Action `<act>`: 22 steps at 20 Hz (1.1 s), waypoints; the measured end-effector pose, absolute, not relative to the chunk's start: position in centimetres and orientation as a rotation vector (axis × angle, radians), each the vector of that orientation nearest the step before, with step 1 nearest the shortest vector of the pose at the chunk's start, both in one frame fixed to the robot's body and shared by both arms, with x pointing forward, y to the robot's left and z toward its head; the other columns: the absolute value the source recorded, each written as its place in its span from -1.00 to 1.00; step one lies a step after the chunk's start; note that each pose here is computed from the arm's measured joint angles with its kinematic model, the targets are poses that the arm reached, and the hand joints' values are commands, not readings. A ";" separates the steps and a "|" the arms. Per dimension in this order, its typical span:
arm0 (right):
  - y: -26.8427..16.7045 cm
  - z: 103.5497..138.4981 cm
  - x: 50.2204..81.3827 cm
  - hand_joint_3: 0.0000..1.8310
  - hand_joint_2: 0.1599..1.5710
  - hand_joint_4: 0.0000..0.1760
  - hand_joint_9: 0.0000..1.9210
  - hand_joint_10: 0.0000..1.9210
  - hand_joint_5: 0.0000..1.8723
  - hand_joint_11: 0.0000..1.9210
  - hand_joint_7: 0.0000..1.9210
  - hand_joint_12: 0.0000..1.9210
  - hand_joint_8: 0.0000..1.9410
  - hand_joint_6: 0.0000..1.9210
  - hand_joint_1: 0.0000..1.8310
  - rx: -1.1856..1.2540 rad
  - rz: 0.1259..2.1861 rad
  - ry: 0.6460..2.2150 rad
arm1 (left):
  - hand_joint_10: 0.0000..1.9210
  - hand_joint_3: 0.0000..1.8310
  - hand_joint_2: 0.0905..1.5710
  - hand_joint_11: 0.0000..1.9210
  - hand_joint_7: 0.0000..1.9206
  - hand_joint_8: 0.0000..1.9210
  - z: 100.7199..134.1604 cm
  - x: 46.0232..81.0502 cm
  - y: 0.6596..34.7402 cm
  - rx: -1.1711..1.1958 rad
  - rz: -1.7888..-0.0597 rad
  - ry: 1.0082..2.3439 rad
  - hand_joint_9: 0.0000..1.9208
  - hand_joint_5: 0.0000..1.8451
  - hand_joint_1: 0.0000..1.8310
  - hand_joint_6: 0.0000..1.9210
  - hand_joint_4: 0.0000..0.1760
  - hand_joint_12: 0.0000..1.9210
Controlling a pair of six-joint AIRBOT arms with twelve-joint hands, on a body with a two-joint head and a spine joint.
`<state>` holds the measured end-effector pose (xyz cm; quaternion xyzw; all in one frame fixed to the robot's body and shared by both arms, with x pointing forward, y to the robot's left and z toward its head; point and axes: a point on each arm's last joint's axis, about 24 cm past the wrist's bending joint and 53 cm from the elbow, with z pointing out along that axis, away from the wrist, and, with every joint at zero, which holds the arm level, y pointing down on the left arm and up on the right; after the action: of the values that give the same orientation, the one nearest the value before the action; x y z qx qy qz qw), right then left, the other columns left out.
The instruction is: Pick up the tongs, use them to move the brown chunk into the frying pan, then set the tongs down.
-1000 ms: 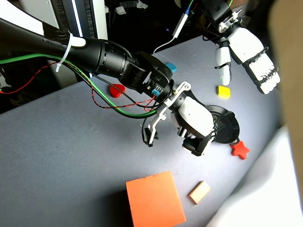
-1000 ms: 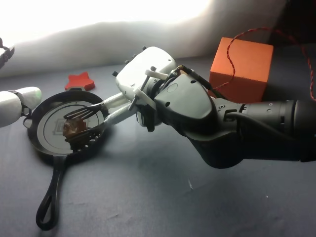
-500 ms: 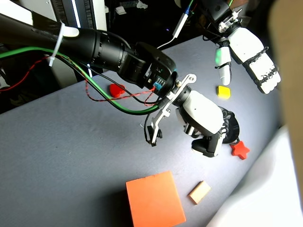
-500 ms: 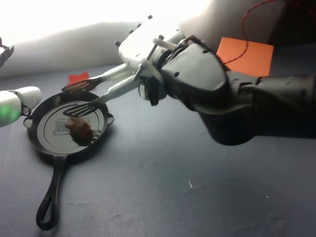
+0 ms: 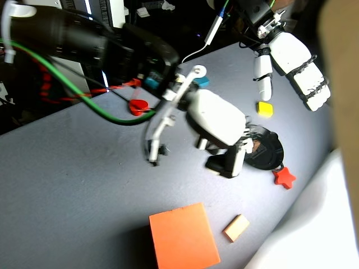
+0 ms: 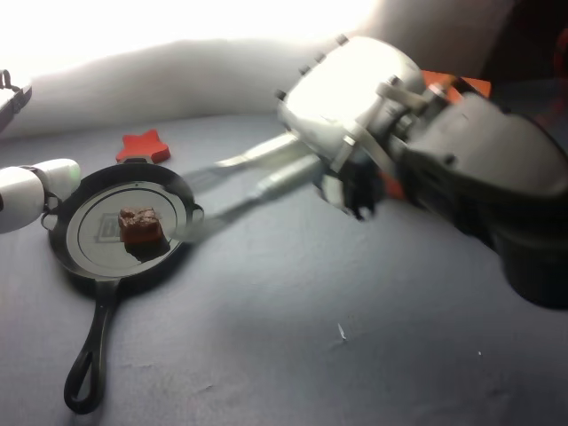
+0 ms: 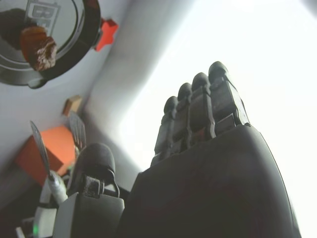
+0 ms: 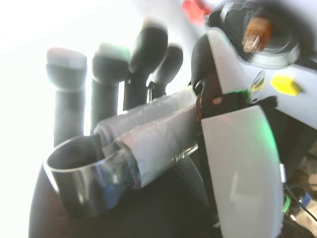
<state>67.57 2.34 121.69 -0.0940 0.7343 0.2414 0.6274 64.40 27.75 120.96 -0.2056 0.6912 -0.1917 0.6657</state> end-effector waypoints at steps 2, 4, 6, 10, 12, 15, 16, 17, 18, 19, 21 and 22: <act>0.9 120.3 67.8 -1.00 0.62 -0.88 0.14 0.83 -0.28 0.11 0.14 1.00 0.29 0.56 0.00 -0.181 0.527 1.710 | -0.99 -1.00 0.66 -0.99 -0.94 -0.99 121.0 64.3 27.6 -0.472 -0.442 1.561 -0.95 -0.96 -1.00 -0.99 -1.00 -0.95; -0.4 119.4 68.1 -1.00 0.62 -0.86 0.15 0.84 -0.28 0.13 0.15 1.00 0.29 0.56 0.00 -0.161 0.482 1.698 | -1.00 -1.00 0.65 -1.00 -0.93 -1.00 121.1 64.2 27.2 -0.467 -0.451 1.560 -0.95 -0.96 -1.00 -1.00 -1.00 -0.92; -1.0 118.1 68.0 -1.00 0.61 -0.71 0.14 0.82 -0.28 0.08 0.15 1.00 0.27 0.55 0.00 -0.143 0.476 1.720 | -1.00 -1.00 0.66 -1.00 -0.95 -1.00 121.0 63.9 26.6 -0.466 -0.462 1.566 -0.97 -0.99 -1.00 -1.00 -1.00 -0.98; -1.1 117.6 67.1 -1.00 0.60 -0.43 0.12 0.78 -0.27 0.05 0.14 1.00 0.24 0.54 -0.01 -0.127 0.500 1.737 | -0.99 -1.00 0.66 -0.99 -0.94 -0.99 121.0 63.3 25.2 -0.457 -0.491 1.580 -0.96 -0.97 -1.00 -0.99 -1.00 -0.98; -1.5 116.9 66.3 -1.00 0.60 -0.64 0.03 0.74 -0.27 -0.13 0.06 1.00 0.19 0.54 0.00 -0.134 0.490 1.746 | -0.99 -1.00 0.66 -0.99 -0.94 -0.99 120.8 63.1 23.9 -0.438 -0.511 1.597 -0.95 -0.97 -1.00 -0.99 -1.00 -0.98; -1.9 114.7 65.1 -1.00 0.62 -1.00 -0.17 0.70 -0.35 -0.34 -0.09 1.00 0.12 0.24 -0.26 -0.123 0.490 1.797 | -0.99 -1.00 0.67 -0.99 -0.94 -1.00 120.4 62.6 21.7 -0.415 -0.550 1.627 -0.96 -0.97 -1.00 -0.99 -1.00 -0.97; -2.1 114.1 64.9 -1.00 0.63 -1.00 -0.21 0.67 -0.34 -0.38 -0.11 1.00 0.10 0.10 -0.34 -0.118 0.484 1.810 | -1.00 -1.00 0.67 -0.99 -0.94 -1.00 120.2 62.3 20.6 -0.406 -0.575 1.638 -0.96 -0.97 -1.00 -0.99 -1.00 -0.97; -2.3 113.7 64.9 -1.00 0.62 -1.00 -0.27 0.64 -0.36 -0.45 -0.15 1.00 0.10 0.01 -0.35 -0.110 0.481 1.814 | -1.00 -1.00 0.66 -0.98 -0.93 -1.00 120.0 62.2 19.8 -0.397 -0.591 1.649 -0.96 -0.97 -1.00 -0.99 -1.00 -0.97; -2.6 113.4 64.9 -1.00 0.62 -1.00 -0.31 0.52 -0.37 -0.49 -0.19 1.00 0.03 -0.04 -0.37 -0.107 0.473 1.814 | -1.00 -1.00 0.66 -1.00 -0.94 -1.00 119.8 62.1 19.3 -0.392 -0.598 1.654 -0.97 -0.98 -1.00 -1.00 -1.00 -0.97; -2.7 113.2 64.8 -1.00 0.57 -1.00 -0.39 0.25 -0.44 -0.63 -0.29 0.88 -0.25 -0.18 -0.42 -0.126 0.458 1.803 | -1.00 -1.00 0.67 -0.99 -0.95 -1.00 119.7 62.0 18.7 -0.388 -0.609 1.658 -0.97 -0.97 -1.00 -1.00 -1.00 -0.97; -2.7 112.7 64.4 -1.00 0.55 -1.00 -0.45 0.17 -0.47 -0.72 -0.33 0.80 -0.38 -0.28 -0.46 -0.144 0.449 1.806 | -1.00 -1.00 0.66 -1.00 -0.95 -1.00 119.5 61.7 17.9 -0.384 -0.624 1.667 -0.97 -0.98 -1.00 -1.00 -1.00 -0.97; -2.7 112.2 64.2 -1.00 0.54 -1.00 -0.49 0.13 -0.50 -0.77 -0.35 0.78 -0.45 -0.35 -0.49 -0.148 0.446 1.815 | -1.00 -1.00 0.67 -1.00 -0.95 -1.00 119.3 61.5 17.4 -0.381 -0.634 1.675 -0.97 -0.98 -1.00 -1.00 -1.00 -0.97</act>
<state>64.19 -2.73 112.23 -0.0638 0.7803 0.1919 0.5918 61.47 17.41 119.31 -0.1651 0.7253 -0.2744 0.6094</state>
